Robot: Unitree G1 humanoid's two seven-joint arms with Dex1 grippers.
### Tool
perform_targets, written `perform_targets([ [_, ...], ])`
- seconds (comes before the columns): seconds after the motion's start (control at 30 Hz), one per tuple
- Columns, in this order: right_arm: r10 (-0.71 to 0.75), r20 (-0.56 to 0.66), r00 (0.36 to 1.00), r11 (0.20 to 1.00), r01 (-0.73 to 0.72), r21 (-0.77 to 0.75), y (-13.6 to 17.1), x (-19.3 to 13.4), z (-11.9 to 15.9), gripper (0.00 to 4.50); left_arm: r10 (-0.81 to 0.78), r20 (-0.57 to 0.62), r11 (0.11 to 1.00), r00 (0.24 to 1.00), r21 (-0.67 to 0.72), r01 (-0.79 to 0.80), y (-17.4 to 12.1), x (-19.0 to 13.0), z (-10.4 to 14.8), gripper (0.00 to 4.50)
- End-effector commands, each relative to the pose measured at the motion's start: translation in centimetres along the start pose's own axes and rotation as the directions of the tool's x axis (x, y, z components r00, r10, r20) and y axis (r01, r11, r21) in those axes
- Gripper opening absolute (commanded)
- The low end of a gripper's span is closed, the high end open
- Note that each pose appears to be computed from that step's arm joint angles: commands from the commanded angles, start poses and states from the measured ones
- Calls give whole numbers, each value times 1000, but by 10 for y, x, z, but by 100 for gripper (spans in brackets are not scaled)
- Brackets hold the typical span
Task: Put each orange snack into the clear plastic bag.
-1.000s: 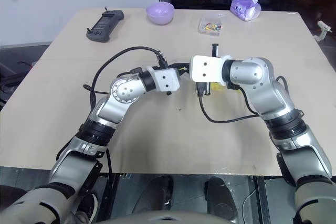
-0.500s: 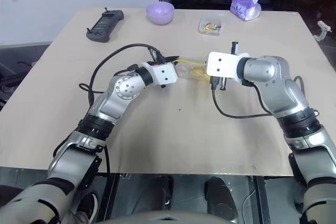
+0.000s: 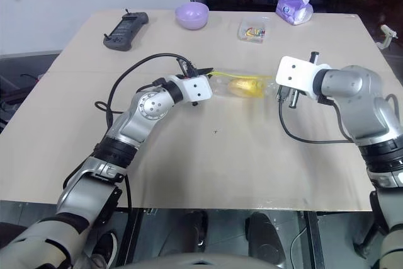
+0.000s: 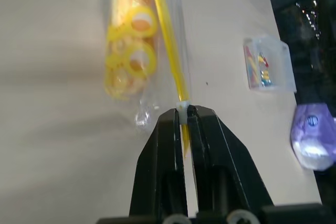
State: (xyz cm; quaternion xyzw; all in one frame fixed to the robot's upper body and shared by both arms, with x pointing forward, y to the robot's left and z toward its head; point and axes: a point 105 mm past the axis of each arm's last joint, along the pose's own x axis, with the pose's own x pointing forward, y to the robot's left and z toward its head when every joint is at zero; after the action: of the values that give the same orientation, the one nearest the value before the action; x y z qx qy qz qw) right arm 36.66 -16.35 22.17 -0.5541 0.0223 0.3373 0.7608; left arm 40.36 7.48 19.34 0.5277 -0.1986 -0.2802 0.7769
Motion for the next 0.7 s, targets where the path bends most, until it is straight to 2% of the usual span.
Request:
perform_targets([
  [0.03, -167, 22, 986, 986, 167, 2, -34, -12, 8, 17, 149, 18, 989, 989, -9, -149, 37, 2, 5, 0],
  [0.17, -326, 80, 942, 945, 326, 14, -67, -18, 24, 17, 371, 62, 928, 927, -66, -367, 86, 2, 19, 0],
  [0.23, -360, 99, 928, 933, 360, 21, -75, -21, 29, 17, 454, 99, 891, 885, -69, -449, 107, -5, 27, 0],
  [0.3, -333, 113, 936, 943, 331, 33, -69, -20, 31, 17, 459, 110, 889, 882, -69, -454, 110, -9, 28, 0],
  [0.4, -175, 123, 977, 983, 166, 83, -35, -13, 30, 17, 290, 106, 957, 951, -63, -284, 73, -5, 21, 0],
  [0.5, -7, 106, 994, 993, -6, 121, 5, -10, 23, 17, 18, 94, 997, 995, -78, -11, 13, -13, 13, 0],
  [0.57, 95, 79, 992, 985, -105, 134, 33, -10, 16, 17, -173, 88, 979, 981, -91, 180, -29, -29, 9, 0],
  [0.63, 134, 62, 989, 981, -141, 136, 49, -11, 13, 17, -278, 93, 954, 956, -91, 286, -51, -42, 10, 0],
  [0.7, 212, 47, 976, 962, -217, 165, 75, -17, 9, 17, -343, 92, 922, 935, -161, 353, -65, -56, 13, 0],
])
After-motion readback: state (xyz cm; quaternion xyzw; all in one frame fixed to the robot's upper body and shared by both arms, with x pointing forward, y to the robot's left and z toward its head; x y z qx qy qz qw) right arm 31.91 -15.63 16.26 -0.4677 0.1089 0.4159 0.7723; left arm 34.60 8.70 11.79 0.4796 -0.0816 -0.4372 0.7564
